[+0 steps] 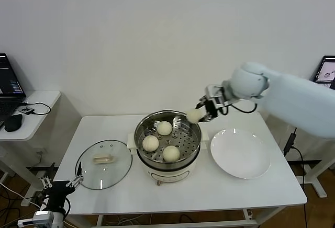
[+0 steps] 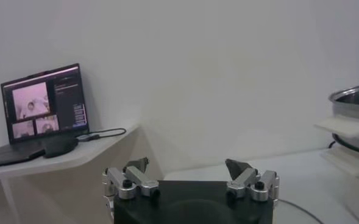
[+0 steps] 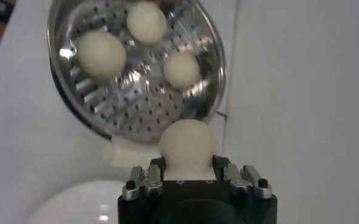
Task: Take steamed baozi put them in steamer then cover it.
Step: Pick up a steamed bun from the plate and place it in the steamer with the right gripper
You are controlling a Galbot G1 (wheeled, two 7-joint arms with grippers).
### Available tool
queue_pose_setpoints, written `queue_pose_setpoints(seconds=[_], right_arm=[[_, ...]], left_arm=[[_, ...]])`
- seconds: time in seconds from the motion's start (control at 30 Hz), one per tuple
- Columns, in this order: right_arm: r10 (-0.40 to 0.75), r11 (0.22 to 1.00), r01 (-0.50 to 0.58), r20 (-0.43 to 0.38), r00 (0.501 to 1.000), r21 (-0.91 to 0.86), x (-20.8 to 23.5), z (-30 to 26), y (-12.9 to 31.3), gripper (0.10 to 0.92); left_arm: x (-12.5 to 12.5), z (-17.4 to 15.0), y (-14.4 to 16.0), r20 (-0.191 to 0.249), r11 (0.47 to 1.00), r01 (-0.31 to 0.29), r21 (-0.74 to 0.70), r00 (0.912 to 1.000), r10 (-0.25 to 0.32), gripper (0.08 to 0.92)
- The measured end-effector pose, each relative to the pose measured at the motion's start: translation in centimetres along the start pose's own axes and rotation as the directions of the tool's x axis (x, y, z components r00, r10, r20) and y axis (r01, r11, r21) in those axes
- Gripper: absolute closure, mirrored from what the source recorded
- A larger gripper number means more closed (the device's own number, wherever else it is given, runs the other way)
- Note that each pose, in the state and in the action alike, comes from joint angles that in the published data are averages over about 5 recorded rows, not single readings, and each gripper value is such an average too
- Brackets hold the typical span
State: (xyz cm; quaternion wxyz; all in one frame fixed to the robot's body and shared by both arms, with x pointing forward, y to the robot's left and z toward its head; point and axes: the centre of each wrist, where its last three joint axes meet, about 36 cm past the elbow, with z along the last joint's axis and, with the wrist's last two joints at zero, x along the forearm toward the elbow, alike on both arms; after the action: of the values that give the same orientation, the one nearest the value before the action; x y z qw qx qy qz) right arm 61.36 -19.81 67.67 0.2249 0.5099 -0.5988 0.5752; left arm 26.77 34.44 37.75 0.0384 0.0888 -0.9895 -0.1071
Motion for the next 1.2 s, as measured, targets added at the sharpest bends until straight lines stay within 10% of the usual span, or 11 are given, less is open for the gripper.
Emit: queue_pose_setpoints(seconds=[0.83,1.2], right_arm=[[-0.073,0.996,0.068,-0.082,0.994,-0.062,-9.9,-4.0,3.1,0.497],[-0.036,0.995,0.03,-0.064,0.997,-0.096,-8.1,-3.8,2.7,0.231]], left_arm=[[-0.2,0.1,0.1,0.006,1.0,0.008,0.002,0.9999,-0.008,0.177],[-0.1,0.1,0.3,0.01,1.0,0.011,-0.002,0.9999,-0.011,0.177]])
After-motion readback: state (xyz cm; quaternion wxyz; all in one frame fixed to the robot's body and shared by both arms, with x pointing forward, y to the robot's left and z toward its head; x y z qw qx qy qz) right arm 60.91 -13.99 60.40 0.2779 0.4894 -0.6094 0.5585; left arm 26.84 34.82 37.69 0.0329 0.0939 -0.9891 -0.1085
